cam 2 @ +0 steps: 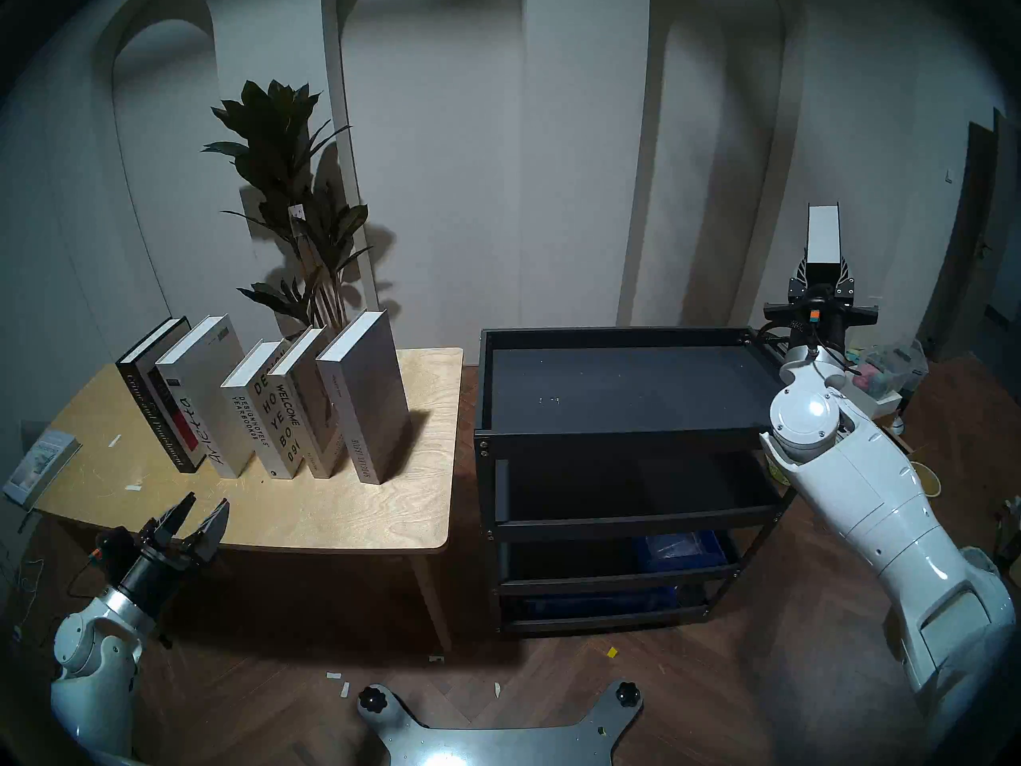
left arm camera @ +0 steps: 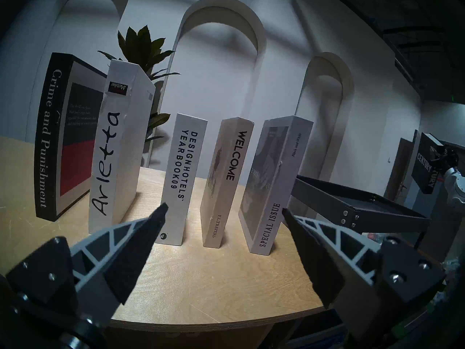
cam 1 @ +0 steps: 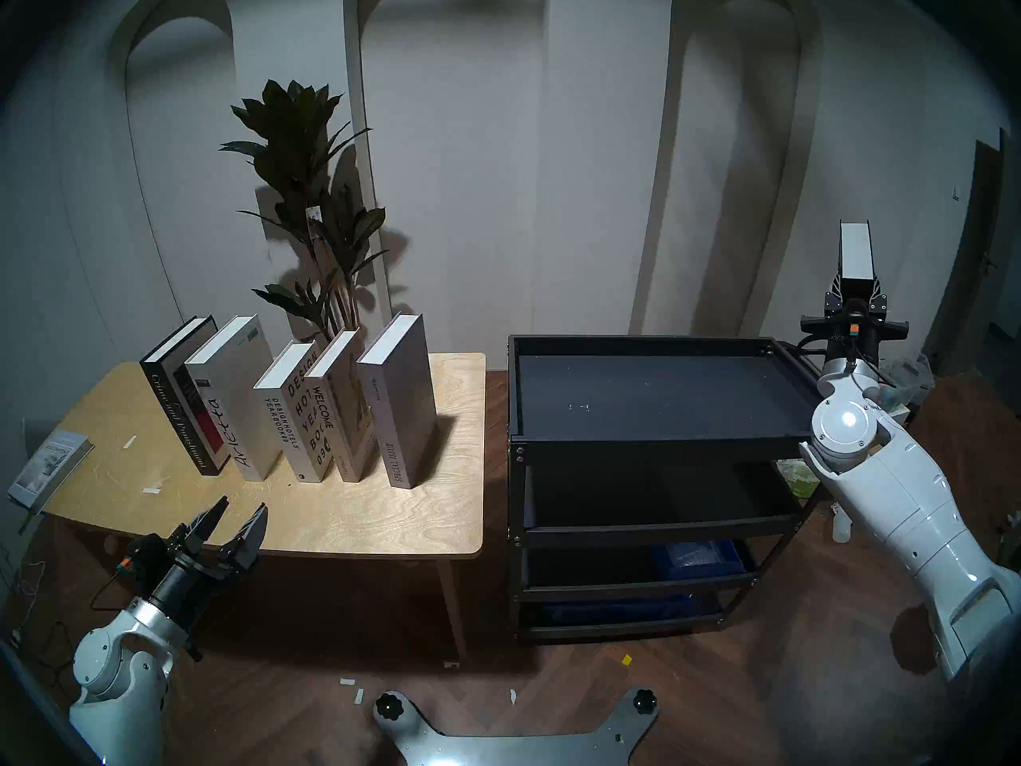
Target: Move the books from the display table onto the shelf, standing them upright with spines facing out and tallest at one end
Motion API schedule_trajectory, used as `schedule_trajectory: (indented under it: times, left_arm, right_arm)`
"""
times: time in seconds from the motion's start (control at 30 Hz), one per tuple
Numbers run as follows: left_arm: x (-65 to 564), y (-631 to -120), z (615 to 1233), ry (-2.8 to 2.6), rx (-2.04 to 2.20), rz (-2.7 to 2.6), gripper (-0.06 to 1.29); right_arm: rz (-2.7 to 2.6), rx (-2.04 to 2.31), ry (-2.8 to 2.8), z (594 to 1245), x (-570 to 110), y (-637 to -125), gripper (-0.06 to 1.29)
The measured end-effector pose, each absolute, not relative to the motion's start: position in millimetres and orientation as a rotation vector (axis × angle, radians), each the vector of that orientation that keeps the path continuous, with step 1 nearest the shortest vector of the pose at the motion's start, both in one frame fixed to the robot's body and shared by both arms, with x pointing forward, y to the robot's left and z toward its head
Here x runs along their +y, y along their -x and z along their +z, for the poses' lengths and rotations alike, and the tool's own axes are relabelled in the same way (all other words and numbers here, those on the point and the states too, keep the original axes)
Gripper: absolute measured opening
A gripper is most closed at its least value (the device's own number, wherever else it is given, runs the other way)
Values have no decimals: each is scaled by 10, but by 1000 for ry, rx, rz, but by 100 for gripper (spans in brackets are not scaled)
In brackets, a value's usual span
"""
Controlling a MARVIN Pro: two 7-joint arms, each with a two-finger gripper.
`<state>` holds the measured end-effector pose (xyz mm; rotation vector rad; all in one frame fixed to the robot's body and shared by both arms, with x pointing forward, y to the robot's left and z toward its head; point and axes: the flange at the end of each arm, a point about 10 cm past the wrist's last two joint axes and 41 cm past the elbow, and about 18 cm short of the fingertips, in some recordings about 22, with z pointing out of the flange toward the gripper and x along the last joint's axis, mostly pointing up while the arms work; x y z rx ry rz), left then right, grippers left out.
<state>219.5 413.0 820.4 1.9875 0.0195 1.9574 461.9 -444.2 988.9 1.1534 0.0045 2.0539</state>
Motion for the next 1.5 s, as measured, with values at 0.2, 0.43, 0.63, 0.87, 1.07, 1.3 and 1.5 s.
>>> schedule_trajectory:
  times: [0.2, 0.43, 0.63, 0.87, 1.07, 1.3, 1.5]
  left_arm:
    - [4130, -2199, 8205, -1986, 19, 1958, 126]
    - [4129, -2203, 8208, -1983, 17, 1959, 126]
    - [4127, -2206, 8211, -1980, 15, 1959, 126]
    - [4125, -2209, 8214, -1978, 13, 1960, 126]
    - [4124, -2211, 8216, -1976, 12, 1960, 126]
    - [4122, -2213, 8218, -1974, 10, 1960, 126]
    - [4120, -2214, 8220, -1972, 8, 1960, 126]
  right_arm:
    - [2067, 109, -1198, 9860, -4539, -4567, 52]
    - [2098, 212, -1252, 9815, -4592, -4523, 52]
    - [2136, 300, -1310, 9762, -4633, -4477, 52]
    - [2173, 363, -1366, 9723, -4714, -4419, 52]
    - [2191, 324, -1414, 9700, -4893, -4372, 52]
    - [2221, 220, -1475, 9707, -5134, -4323, 52]
    - [2273, 139, -1518, 9765, -5238, -4317, 52]
